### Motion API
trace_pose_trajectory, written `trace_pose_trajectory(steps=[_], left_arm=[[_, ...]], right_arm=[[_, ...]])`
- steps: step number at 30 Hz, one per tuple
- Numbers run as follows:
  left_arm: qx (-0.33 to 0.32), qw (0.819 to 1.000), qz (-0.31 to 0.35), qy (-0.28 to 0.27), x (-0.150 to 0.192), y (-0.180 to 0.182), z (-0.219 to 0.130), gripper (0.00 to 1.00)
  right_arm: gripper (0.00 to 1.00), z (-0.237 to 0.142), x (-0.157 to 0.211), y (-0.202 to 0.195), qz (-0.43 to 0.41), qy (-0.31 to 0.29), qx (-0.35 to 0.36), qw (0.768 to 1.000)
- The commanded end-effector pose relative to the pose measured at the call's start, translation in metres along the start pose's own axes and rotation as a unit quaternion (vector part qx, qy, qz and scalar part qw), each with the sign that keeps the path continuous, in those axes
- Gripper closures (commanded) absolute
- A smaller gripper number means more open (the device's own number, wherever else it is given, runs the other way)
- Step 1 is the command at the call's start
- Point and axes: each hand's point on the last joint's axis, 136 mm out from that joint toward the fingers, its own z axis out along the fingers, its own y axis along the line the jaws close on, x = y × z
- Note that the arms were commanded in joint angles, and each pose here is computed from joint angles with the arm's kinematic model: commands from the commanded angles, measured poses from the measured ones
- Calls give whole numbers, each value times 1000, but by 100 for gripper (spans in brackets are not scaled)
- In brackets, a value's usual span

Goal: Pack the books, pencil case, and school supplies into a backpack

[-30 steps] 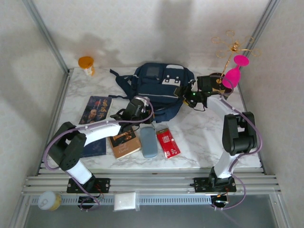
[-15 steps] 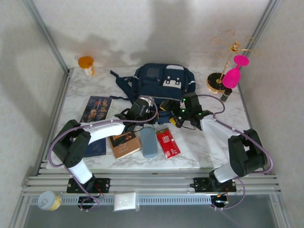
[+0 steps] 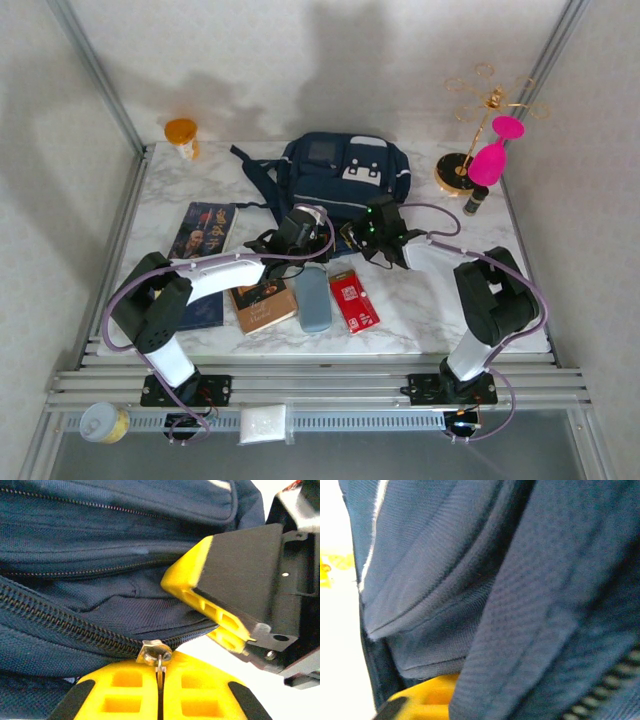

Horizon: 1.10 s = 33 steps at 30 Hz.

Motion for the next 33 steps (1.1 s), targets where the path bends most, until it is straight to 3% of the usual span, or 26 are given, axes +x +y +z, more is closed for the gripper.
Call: trace_pose_trajectory(steps=[1, 3, 8, 15, 19, 23, 27, 30, 33], left_arm=[[7, 999, 22, -41, -25, -14, -22, 100], [-14, 999, 21, -42, -26, 1, -28, 100], [-73, 996, 18, -38, -19, 49, -48, 100], [-60, 998, 12, -28, -7, 72, -43, 100], [-20, 1000, 1, -22, -13, 56, -27, 100], [-3, 999, -12, -34, -23, 47, -22, 100], [14, 999, -15, -43, -29, 34, -22, 100], [19, 999, -13, -47, -32, 27, -22, 100], [26, 998, -11, -49, -34, 20, -21, 100]], right_arm=[[96, -13, -23, 29, -86, -41, -30, 995], [100, -24, -29, 29, -123, -33, -33, 991], [100, -56, -80, 11, -155, -19, -49, 987], [98, -78, -117, 7, -195, -36, -27, 980], [61, -87, -113, 19, -192, -52, -22, 980], [28, -102, -99, 8, -181, -62, 40, 981], [12, -102, -44, 15, -180, -25, 19, 983], [7, -87, -2, 21, -154, 26, -9, 988], [2, -71, 19, 29, -121, 41, -26, 991]])
